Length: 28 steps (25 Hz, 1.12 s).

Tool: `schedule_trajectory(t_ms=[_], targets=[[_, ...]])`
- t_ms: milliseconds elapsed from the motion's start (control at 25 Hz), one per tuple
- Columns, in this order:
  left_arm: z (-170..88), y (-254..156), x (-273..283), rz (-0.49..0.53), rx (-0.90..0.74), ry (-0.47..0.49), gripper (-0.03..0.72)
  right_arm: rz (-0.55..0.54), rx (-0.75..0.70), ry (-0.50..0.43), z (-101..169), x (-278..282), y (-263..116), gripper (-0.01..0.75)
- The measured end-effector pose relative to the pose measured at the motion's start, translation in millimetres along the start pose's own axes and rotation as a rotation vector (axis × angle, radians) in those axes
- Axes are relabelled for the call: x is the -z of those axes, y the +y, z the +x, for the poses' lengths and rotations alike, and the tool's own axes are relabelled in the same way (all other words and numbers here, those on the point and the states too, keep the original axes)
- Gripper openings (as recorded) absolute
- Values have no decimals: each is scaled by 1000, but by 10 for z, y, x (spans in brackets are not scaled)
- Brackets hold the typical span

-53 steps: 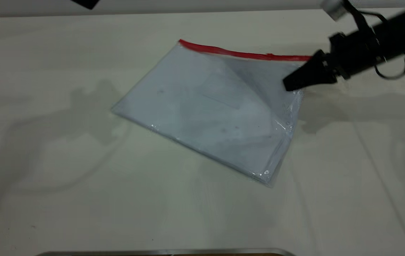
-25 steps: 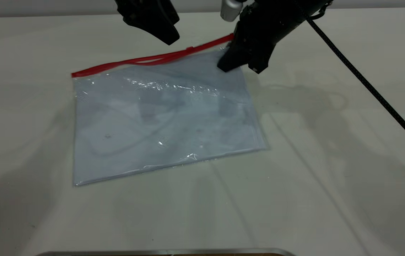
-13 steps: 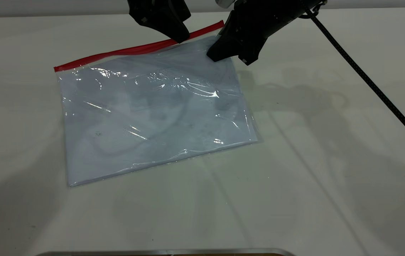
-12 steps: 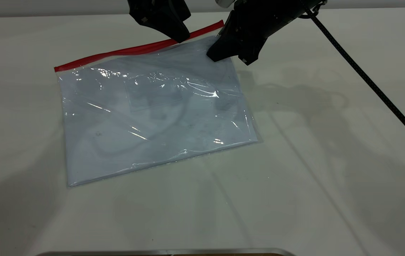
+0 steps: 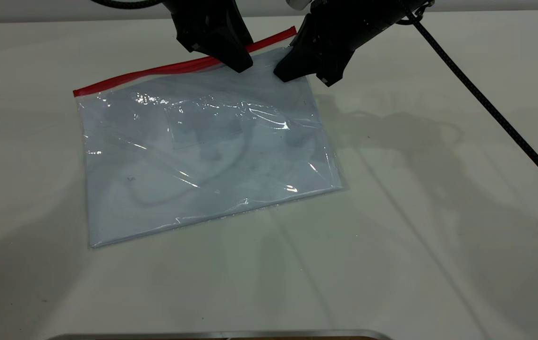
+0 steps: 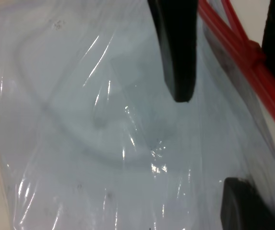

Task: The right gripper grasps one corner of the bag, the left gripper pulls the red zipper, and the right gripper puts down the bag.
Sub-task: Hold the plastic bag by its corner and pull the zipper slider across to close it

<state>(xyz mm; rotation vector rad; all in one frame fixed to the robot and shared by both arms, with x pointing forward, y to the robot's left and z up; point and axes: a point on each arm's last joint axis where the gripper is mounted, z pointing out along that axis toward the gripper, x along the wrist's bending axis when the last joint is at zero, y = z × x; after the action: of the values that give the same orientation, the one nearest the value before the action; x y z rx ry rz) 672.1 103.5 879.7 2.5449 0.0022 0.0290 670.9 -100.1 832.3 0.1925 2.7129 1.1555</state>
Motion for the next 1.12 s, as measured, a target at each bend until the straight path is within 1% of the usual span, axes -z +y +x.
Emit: schedule_trajectory(t_ms=[160,400,480,600,920,1000,1120], targets=[[18,-1,0,2,0,19,380,-1,-1,1,1,0,1,50],[22,-2,0,2,2,25,205,-1,-1,1,1,0,1,52],[24,-3,0,4,6,26,167,-1,-1,1,1,0,1,52],[25,-15,1,16,-1,27,146,-1,-1,1,1,0,1,52],[43,-35,2,38,1,47,144,-3,-2,1,3,-2,5,52],[43,-36,2,39,2,47,124,-4,-3,1,2,-2,5,52],[46,-37,2,40,1,50,60,-5,-5,0,2,-2,6,52]])
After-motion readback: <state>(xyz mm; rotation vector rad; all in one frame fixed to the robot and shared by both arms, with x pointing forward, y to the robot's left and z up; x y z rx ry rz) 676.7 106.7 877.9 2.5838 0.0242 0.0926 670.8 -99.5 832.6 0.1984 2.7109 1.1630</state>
